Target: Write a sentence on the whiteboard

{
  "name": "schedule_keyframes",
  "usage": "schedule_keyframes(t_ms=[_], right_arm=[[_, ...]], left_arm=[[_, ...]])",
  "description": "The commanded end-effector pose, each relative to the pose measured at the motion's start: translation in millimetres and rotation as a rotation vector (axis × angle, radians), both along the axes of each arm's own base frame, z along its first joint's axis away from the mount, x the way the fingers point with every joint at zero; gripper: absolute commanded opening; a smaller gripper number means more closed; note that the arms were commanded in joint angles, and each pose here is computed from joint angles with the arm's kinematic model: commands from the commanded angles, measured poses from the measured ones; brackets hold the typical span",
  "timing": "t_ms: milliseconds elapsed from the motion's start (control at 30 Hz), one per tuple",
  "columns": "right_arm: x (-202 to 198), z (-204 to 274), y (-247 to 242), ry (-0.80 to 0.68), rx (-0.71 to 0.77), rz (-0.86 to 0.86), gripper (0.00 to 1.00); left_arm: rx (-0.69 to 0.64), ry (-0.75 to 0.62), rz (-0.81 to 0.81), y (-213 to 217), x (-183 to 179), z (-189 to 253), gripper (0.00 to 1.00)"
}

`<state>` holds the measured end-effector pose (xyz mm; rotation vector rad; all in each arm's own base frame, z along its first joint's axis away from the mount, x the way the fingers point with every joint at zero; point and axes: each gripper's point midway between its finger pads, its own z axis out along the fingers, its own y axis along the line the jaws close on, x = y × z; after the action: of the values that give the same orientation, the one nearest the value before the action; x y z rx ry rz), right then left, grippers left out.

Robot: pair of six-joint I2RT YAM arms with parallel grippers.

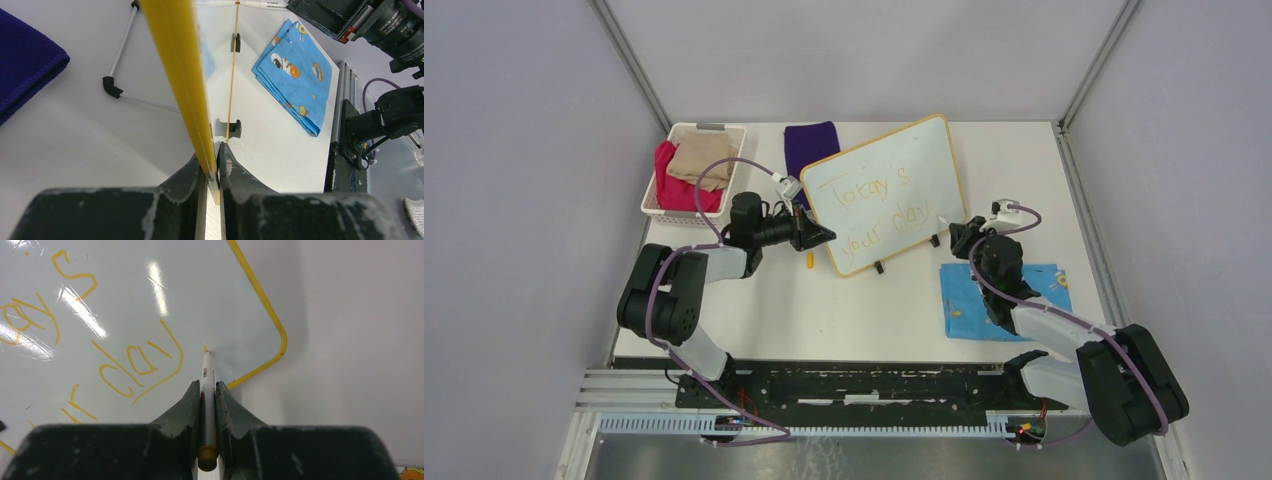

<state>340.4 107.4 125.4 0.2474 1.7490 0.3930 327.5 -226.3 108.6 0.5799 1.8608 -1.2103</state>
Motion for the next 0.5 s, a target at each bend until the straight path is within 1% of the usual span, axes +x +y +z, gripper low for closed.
schedule_keyframes(t_ms=[0,233,467], right_arm=[[3.2,24.7,0.8,-0.06,0.017,0.004,0.0],[-8.7,42.7,-5.9,-0.069,0.031,-0.012,0.0],[-26.2,69.1,1.7,-0.068,0.005,0.064,0.0]], left_arm=[[0.142,0.033,0.075,13.8,4.7,-43.3,0.02],[0.143,0.029,0.084,14.4,6.0,-41.7,0.02],[0.152,0.025,0.106,16.2,10.5,-37.8,0.03]])
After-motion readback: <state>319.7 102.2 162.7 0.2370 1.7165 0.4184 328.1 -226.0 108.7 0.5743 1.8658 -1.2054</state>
